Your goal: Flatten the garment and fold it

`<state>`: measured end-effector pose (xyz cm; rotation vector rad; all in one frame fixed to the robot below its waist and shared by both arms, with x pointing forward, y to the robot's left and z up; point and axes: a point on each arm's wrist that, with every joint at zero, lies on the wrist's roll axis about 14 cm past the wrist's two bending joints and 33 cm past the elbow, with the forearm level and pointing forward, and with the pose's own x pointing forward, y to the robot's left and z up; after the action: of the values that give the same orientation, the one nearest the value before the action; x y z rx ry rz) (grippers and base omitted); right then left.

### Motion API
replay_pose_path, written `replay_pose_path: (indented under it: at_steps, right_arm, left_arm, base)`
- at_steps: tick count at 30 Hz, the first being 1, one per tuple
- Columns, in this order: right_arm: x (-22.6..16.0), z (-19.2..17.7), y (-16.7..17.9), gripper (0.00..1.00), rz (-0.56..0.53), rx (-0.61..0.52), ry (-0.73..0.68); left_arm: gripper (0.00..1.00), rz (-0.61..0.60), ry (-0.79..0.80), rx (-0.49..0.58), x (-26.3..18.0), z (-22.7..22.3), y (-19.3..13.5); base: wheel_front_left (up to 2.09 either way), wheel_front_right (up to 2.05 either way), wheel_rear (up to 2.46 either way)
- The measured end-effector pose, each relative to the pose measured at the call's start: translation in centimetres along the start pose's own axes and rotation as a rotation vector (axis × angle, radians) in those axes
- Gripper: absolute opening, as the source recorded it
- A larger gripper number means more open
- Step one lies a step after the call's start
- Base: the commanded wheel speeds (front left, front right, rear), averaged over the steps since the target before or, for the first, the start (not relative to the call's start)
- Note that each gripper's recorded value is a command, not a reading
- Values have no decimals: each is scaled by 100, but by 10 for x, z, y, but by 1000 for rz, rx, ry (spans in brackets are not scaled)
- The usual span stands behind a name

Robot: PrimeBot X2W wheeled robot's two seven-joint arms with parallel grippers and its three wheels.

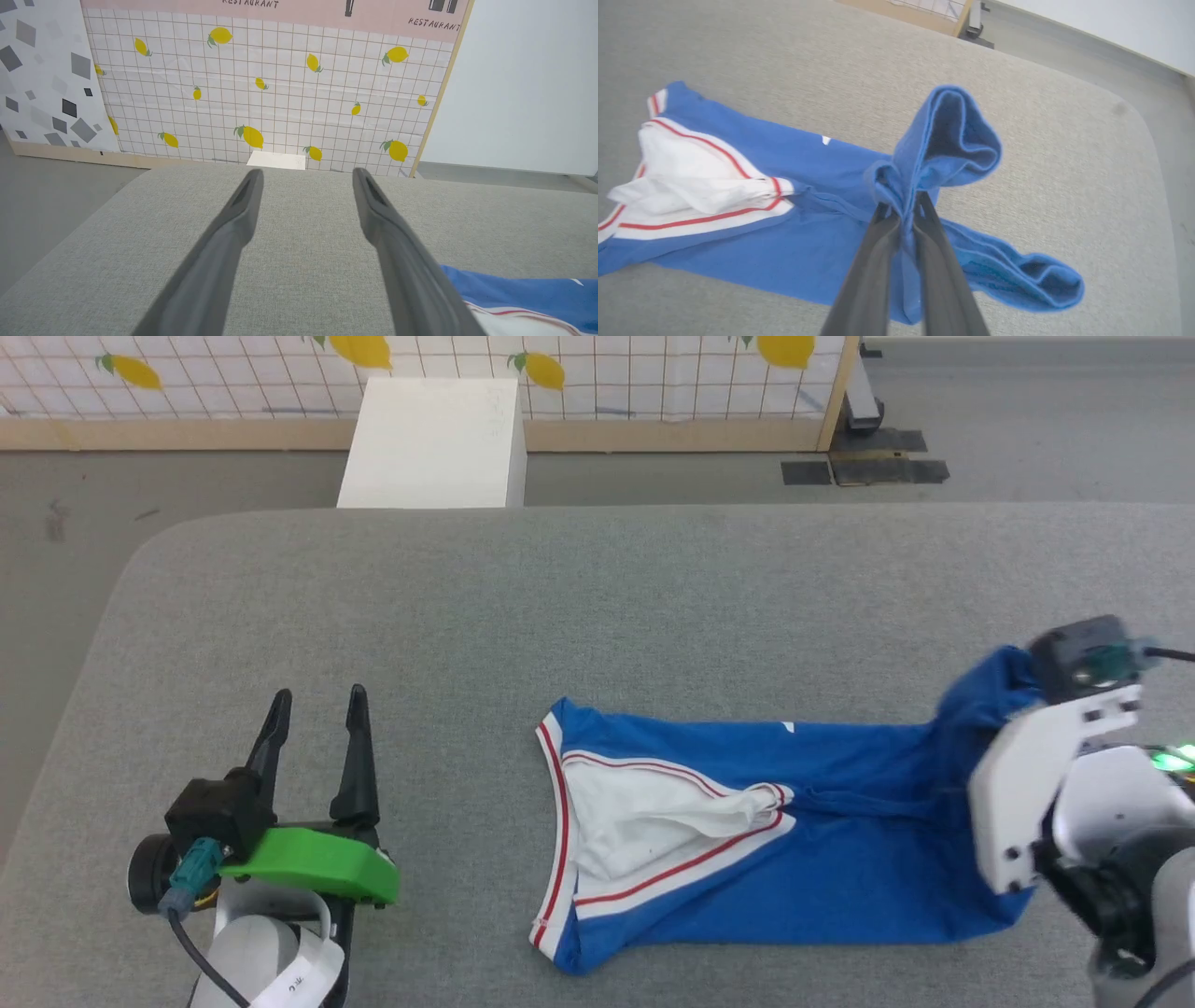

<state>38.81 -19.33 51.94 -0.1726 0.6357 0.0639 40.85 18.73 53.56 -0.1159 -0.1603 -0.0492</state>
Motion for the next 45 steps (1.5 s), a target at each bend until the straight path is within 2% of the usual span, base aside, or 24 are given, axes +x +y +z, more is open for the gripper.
replay_pose_path:
  at_steps: [5, 11, 16, 19, 27, 32, 38, 39, 40, 41, 45]
  right_arm:
    - [-17, 25, 58, 0, 166, -134, -66]
    - [-2, 42, 127, 0, 344, -234, -100]
    - [22, 34, 182, 0, 471, -307, -59]
    - [41, 18, 203, 0, 513, -352, -1]
    - [87, -27, 225, 0, 558, -436, 152]
    - [98, -46, 238, 0, 603, -461, 230]
    - [102, -51, 243, 2, 631, -458, 278]
    - [100, -51, 244, 18, 636, -455, 284]
    - [98, -52, 245, 49, 644, -447, 291]
    - [96, -51, 246, 100, 656, -435, 290]
    - [84, -39, 254, 100, 712, -348, 238]
  left_arm:
    - [100, 2, 1, 1, -1, 0, 1]
    - [100, 12, 13, 4, -1, -5, 5]
    - [100, 27, 20, 9, 2, -8, 11]
    - [100, 36, 23, 14, 5, -10, 15]
    - [100, 68, 41, 26, 9, -17, 27]
    - [100, 89, 58, 32, 8, -24, 35]
    - [100, 102, 61, 33, 8, -24, 39]
    - [100, 102, 58, 33, 8, -23, 39]
    - [100, 102, 55, 32, 8, -22, 38]
    - [100, 101, 51, 31, 8, -21, 38]
    - [100, 97, 38, 26, 10, -17, 36]
  base:
    - [0, 0, 0]
    - [0, 0, 0]
    - [0, 0, 0]
    - [0, 0, 0]
    - [0, 0, 0]
    - [0, 0, 0]
    - [0, 0, 0]
    - [0, 0, 0]
    - [0, 0, 0]
    - [0, 0, 0]
    - [0, 0, 0]
